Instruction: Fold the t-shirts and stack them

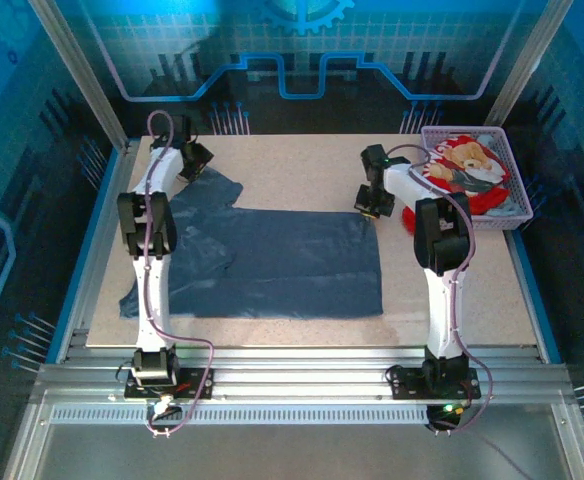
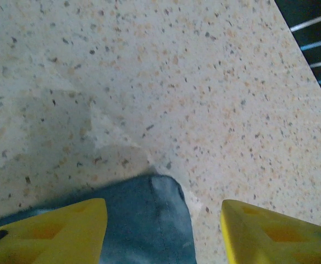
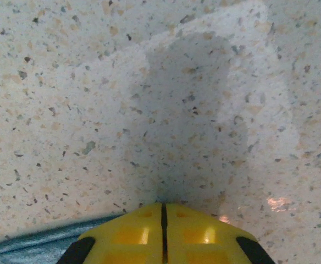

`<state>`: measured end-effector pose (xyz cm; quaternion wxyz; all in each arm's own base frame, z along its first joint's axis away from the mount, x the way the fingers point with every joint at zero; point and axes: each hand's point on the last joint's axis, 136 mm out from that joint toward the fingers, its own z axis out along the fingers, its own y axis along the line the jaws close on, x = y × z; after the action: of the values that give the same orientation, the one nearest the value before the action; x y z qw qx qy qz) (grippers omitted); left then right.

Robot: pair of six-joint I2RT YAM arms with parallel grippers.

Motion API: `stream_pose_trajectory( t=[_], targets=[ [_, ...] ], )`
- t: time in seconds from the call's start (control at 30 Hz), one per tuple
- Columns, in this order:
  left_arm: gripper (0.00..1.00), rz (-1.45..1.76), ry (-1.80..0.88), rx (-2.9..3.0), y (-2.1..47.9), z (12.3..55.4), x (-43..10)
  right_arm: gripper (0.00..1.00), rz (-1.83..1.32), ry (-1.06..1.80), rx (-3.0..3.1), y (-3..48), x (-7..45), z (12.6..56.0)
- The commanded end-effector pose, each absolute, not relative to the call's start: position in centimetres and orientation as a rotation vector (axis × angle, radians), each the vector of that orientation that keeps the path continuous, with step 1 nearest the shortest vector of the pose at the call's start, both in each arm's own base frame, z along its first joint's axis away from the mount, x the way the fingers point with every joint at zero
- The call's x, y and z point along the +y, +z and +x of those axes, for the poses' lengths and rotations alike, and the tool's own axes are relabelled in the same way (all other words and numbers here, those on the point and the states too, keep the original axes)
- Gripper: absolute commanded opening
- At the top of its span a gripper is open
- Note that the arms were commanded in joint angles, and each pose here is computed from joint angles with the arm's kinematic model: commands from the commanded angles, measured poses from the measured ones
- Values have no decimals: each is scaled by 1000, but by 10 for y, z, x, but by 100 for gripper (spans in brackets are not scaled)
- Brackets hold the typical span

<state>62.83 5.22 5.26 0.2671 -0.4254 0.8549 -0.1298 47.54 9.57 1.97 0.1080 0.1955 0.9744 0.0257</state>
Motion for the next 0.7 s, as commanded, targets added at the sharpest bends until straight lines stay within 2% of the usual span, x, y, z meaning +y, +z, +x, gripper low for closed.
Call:
stream_pose_trajectory(
  t=[0.0,0.4,0.67],
  targets=[
    [58,-1171,-273,2297,46,632,66,7,559,83,2899,17,104,468],
    [56,-1304,-250,2345,12,628,39,5,536,115,2904,21,105,460],
    [52,-1439,-166,2552,-22,579,21,5,544,140,2898,22,102,465]
  ],
)
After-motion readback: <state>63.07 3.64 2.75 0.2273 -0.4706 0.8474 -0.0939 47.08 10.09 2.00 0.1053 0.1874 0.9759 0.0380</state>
